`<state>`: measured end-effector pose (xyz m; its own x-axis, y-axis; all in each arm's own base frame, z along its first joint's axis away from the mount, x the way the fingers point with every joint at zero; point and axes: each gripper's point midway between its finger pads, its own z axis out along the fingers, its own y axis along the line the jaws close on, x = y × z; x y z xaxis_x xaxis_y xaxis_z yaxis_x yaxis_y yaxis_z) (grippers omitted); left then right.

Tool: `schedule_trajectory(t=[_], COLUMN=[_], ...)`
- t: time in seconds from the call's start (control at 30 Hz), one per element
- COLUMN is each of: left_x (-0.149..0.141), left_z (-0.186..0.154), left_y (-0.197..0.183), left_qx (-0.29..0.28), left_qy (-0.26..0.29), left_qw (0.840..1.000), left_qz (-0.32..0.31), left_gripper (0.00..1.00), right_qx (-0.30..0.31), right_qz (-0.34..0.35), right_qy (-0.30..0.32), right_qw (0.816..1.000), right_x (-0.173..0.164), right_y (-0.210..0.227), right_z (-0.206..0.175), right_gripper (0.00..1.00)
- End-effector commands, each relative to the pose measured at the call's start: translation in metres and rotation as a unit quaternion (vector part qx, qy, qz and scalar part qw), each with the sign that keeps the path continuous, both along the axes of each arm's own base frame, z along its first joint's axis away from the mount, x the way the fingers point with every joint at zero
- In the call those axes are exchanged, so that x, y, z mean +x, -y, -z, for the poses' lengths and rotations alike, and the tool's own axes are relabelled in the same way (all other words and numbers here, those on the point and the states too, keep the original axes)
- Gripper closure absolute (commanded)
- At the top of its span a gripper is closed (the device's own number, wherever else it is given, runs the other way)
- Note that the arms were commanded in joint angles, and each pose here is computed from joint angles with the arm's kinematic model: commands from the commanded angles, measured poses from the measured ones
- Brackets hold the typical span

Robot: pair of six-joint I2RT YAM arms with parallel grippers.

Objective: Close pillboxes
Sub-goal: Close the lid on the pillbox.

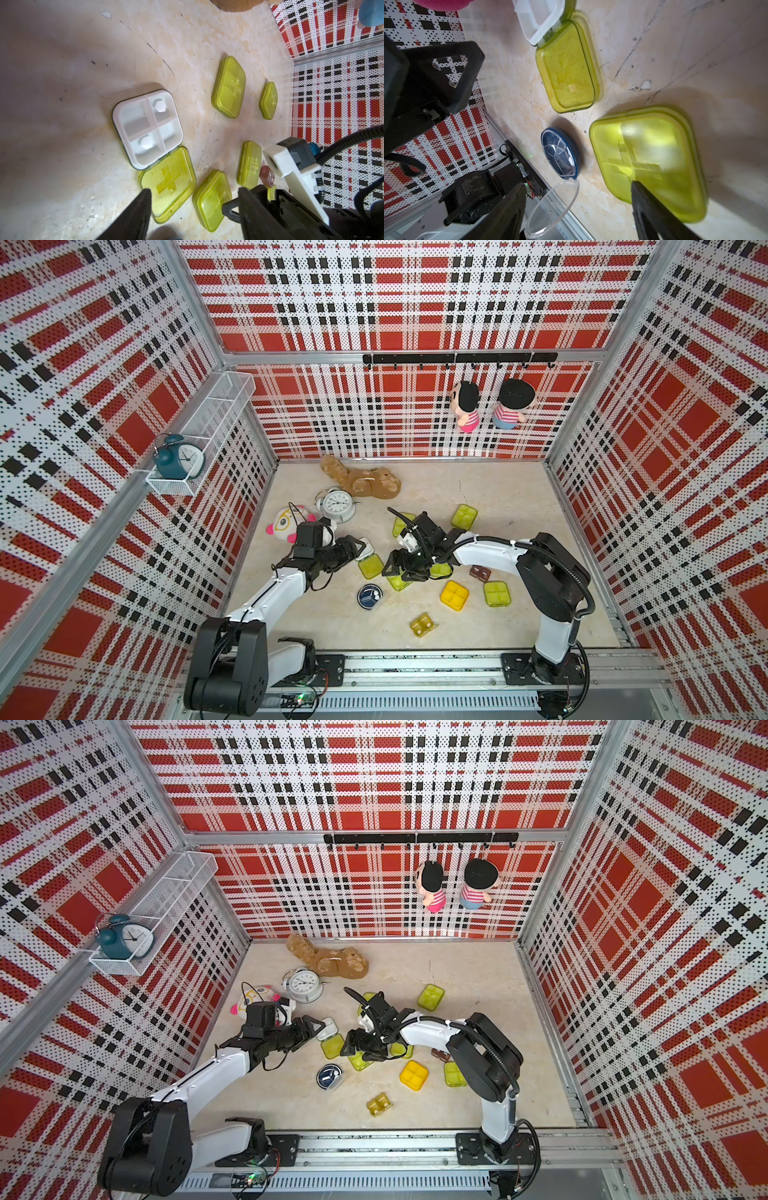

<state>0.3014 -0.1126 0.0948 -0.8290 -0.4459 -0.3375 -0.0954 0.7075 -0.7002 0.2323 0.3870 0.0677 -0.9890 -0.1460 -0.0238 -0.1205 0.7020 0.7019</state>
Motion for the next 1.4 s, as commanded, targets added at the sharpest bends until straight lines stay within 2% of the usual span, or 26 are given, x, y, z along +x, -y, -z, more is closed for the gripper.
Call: schedule_trajectory(t=[0.0,0.33,0.6,0.8,1.13,1.37], left_x=[0.002,-0.002,0.0,0.007,0.011,0.01], left_z=[-0.005,-0.005,-0.008,-0.012,-0.013,-0.012], left_y=[-0.002,-0.007,-0.007,-0.009,-0.008,-0.008], left_qx=[0.004,0.007,0.008,0.006,-0.003,-0.005], left_qy=[0.009,0.008,0.011,0.018,0.019,0.016], left_qw=[1.0,1.0,1.0,1.0,1.0,1.0], left_qz=[0.01,0.004,0.002,-0.009,-0.015,-0.016], left_gripper=[0.32,0.32,0.32,0.32,0.32,0.32], right_qx=[-0.024,-0.038,0.002,0.02,0.025,0.011], right_qz=[0.007,0.01,0.0,-0.017,-0.037,-0.041], right_qy=[-0.007,-0.013,0.025,0.034,0.031,0.018], right_qw=[1.0,0.999,1.0,0.999,0.999,0.999], right_x=[0.0,0.003,0.019,0.007,-0.008,-0.013], right_y=[0.003,0.005,-0.011,-0.022,-0.031,-0.028], right_z=[0.02,0.035,0.001,-0.015,-0.016,-0.003], right_gripper=[0.18,0.18,0.18,0.18,0.17,0.17])
